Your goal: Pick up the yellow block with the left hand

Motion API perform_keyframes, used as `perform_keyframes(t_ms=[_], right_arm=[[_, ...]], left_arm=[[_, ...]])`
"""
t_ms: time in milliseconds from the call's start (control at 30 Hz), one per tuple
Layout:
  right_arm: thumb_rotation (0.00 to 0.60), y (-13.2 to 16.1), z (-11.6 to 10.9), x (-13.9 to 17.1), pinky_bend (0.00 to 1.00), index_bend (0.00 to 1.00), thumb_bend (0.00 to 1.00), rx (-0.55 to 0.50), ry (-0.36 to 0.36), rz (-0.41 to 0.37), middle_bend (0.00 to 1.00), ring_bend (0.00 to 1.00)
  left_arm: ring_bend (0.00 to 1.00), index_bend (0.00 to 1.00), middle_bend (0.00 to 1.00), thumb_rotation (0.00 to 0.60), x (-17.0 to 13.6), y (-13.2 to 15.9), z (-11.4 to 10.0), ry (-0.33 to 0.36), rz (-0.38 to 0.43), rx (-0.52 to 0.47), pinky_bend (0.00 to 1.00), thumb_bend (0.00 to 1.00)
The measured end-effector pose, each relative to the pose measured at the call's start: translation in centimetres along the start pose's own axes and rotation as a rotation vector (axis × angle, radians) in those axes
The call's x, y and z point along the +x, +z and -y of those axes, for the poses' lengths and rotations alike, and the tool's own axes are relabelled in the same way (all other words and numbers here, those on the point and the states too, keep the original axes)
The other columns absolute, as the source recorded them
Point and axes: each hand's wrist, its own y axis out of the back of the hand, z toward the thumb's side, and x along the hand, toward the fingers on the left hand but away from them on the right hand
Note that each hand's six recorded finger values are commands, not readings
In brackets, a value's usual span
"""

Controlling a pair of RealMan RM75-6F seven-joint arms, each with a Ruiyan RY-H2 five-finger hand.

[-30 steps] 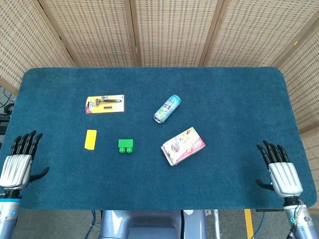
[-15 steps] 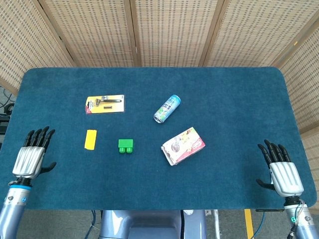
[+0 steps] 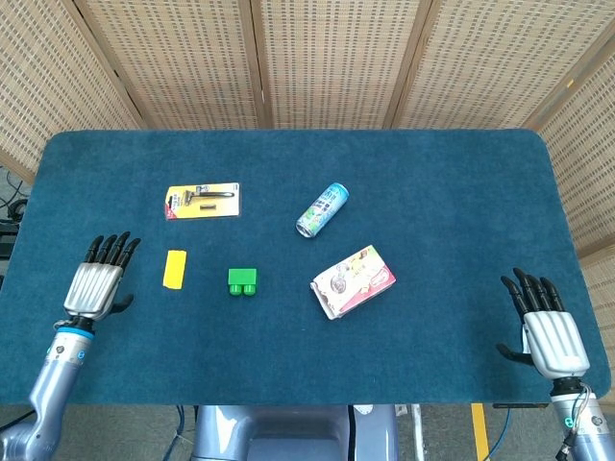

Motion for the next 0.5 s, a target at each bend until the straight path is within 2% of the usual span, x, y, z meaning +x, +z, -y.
perform_keyframes(t_ms=[267, 500], right_arm=[[0.600, -0.3, 0.0, -0.2, 0.00, 0.00, 0.04, -0.011, 0.003, 0.009, 0.00, 0.00], [0.600, -0.4, -0.1, -0.2, 0.00, 0.00, 0.04, -0.018, -0.002, 0.010, 0.00, 0.00]], left_arm=[[0.00, 0.00, 0.00, 0.600, 2.5, 1.3, 1.7, -0.045, 0.008, 0.071, 0.00, 0.26], [0.00, 0.00, 0.00, 0.600, 3.9, 2.8, 2.2, -0.060, 0.022, 0.097, 0.00, 0.26]])
